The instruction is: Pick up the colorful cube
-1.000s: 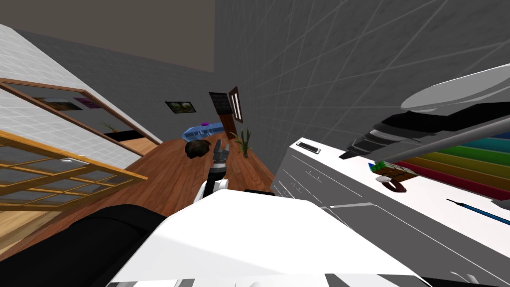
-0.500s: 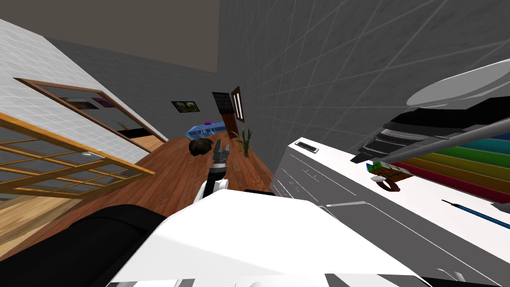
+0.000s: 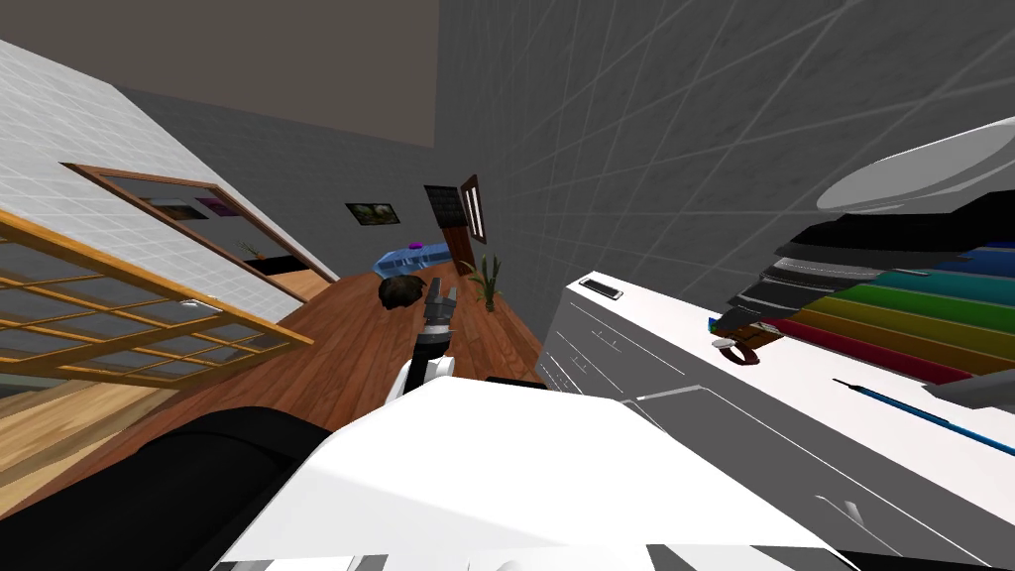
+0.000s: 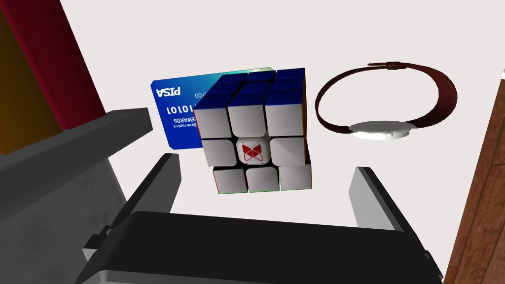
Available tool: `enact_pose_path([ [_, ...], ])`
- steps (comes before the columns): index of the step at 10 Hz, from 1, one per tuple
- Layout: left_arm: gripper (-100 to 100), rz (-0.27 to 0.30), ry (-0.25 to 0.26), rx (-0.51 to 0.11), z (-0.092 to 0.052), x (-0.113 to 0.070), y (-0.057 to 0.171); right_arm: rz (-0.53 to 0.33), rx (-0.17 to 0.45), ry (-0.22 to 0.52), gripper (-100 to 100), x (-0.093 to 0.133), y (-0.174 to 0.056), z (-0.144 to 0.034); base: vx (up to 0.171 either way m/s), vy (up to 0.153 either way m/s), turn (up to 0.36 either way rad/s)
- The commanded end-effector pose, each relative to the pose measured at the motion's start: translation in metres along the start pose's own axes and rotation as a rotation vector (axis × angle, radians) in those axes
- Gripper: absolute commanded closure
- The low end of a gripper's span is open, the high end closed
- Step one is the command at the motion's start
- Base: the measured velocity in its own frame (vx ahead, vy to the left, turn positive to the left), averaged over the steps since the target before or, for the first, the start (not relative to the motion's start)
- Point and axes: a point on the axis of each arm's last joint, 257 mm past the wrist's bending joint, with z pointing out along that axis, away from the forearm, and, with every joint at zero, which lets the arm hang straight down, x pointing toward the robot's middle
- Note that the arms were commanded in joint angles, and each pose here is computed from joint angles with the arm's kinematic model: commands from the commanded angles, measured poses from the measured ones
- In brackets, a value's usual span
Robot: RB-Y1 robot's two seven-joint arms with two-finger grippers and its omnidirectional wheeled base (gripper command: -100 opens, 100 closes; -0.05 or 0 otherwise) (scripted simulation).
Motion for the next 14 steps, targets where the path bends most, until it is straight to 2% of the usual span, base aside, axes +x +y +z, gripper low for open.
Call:
enact_pose_path([
  [1, 0, 0.0, 0.0, 0.0, 0.0, 0.0, 0.0, 0.008, 0.002, 0.001, -100, 0.009, -0.007, 0.014, -0.005, 0.034, 0.064],
  [3, 0, 0.0, 0.0, 0.0, 0.0, 0.0, 0.0, 0.014, 0.004, 0.001, -100, 0.016, -0.012, 0.023, -0.003, 0.051, 0.044],
  [4, 0, 0.0, 0.0, 0.0, 0.0, 0.0, 0.0, 0.012, 0.001, 0.002, -100, 0.013, -0.01, 0.019, -0.003, 0.02, 0.003],
  [5, 0, 0.0, 0.0, 0.0, 0.0, 0.0, 0.0, 0.012, 0.003, 0.001, 100, 0.013, -0.011, 0.02, 0.0, 0.0, 0.0],
  [9, 0, 0.0, 0.0, 0.0, 0.0, 0.0, 0.0, 0.012, 0.004, 0.001, 100, 0.013, -0.011, 0.019, 0.0, 0.0, 0.0],
  [10, 0, 0.0, 0.0, 0.0, 0.0, 0.0, 0.0, 0.012, 0.004, 0.001, 0, 0.013, -0.011, 0.019, 0.0, 0.0, 0.0],
  [11, 0, 0.0, 0.0, 0.0, 0.0, 0.0, 0.0, 0.003, 0.001, 0.0, 100, 0.003, -0.002, 0.005, 0.006, -0.052, -0.096],
  [12, 0, 0.0, 0.0, 0.0, 0.0, 0.0, 0.0, 0.0, 0.0, 0.0, 100, 0.0, 0.0, 0.0, 0.005, -0.074, -0.063],
  [13, 0, 0.0, 0.0, 0.0, 0.0, 0.0, 0.0, 0.001, 0.002, -0.001, 100, 0.002, -0.003, 0.004, 0.001, -0.03, -0.002],
  [14, 0, 0.0, 0.0, 0.0, 0.0, 0.0, 0.0, 0.002, 0.001, -0.001, 0, 0.001, -0.002, 0.003, 0.0, 0.0, 0.0],
])
